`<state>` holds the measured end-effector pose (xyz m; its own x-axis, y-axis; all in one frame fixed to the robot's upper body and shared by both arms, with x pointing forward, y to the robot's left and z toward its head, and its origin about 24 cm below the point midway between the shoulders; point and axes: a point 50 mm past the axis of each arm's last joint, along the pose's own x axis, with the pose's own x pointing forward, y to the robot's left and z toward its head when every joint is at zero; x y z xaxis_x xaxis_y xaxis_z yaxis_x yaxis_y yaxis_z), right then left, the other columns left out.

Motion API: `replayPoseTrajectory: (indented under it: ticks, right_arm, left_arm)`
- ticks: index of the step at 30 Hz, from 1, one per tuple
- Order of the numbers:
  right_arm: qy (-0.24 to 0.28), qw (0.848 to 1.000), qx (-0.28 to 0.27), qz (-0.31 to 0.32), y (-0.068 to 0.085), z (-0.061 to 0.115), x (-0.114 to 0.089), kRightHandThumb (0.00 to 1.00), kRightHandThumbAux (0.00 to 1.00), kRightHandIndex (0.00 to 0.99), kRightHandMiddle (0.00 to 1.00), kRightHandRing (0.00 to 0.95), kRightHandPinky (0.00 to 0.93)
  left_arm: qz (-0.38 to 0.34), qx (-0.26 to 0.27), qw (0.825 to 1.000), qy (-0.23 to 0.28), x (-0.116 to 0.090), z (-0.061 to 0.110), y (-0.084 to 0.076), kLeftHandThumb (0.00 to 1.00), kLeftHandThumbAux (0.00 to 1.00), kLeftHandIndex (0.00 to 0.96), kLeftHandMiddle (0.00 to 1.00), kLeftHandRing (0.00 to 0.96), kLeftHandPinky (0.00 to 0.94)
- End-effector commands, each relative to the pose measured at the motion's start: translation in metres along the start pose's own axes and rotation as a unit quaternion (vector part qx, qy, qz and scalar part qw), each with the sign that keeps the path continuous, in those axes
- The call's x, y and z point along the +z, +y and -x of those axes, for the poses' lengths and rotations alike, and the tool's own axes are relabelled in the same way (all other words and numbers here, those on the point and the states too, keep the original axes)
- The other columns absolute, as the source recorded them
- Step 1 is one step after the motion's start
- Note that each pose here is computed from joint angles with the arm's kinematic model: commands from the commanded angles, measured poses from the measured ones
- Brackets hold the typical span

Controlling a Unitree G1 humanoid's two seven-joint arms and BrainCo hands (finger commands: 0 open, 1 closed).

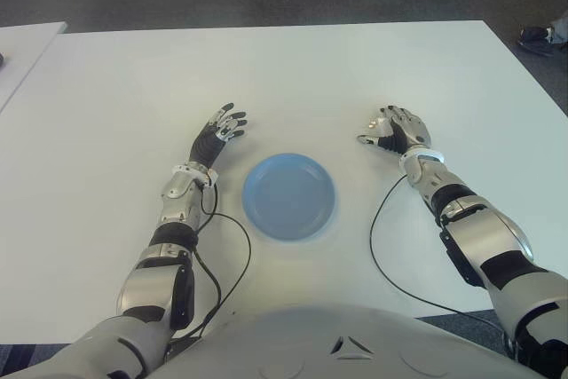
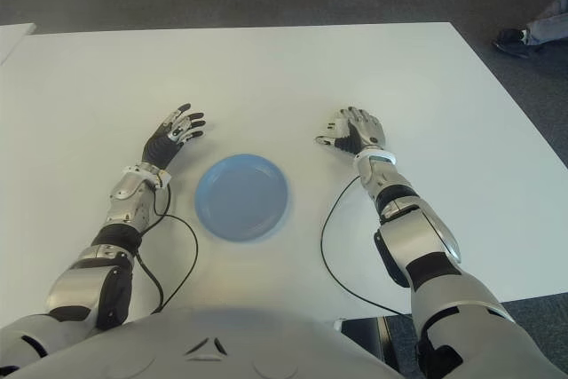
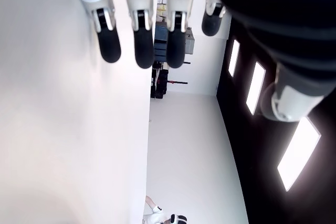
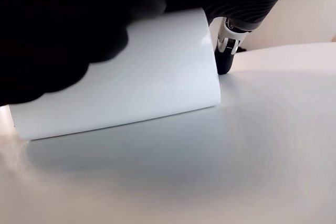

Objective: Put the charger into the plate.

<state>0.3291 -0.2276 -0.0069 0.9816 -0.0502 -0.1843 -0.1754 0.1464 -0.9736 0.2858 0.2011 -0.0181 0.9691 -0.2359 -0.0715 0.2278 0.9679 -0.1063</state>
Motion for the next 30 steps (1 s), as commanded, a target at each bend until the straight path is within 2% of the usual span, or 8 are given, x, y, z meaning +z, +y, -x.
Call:
replayPoseTrajectory:
  ticks: [1, 19, 30]
  right_arm:
    - [0.012, 0.997, 0.069, 0.018, 0.0339, 0.0199, -0.0109, 0.285, 0.262, 0.000, 0.000, 0.000, 0.000]
    - [-0.041, 0.992, 0.070, 0.095, 0.0285, 0.0207, -0.0161, 0.351, 0.244, 0.000, 0.000, 0.000, 0.000]
    - [-0.059, 0.988, 0.072, 0.121, 0.0287, 0.0226, -0.0184, 0.343, 0.257, 0.000, 0.000, 0.000, 0.000]
  left_arm:
    - [0.003, 0.004, 0.999, 0.034, -0.0127, 0.0096, 0.0033, 0.000, 0.463, 0.060, 0.204, 0.209, 0.216]
    - [-0.002, 0.003, 0.999, 0.036, -0.0124, 0.0088, 0.0031, 0.000, 0.461, 0.062, 0.206, 0.209, 0.215]
    - [-0.012, 0.009, 0.999, 0.036, -0.0121, 0.0087, 0.0032, 0.000, 0.453, 0.062, 0.203, 0.206, 0.213]
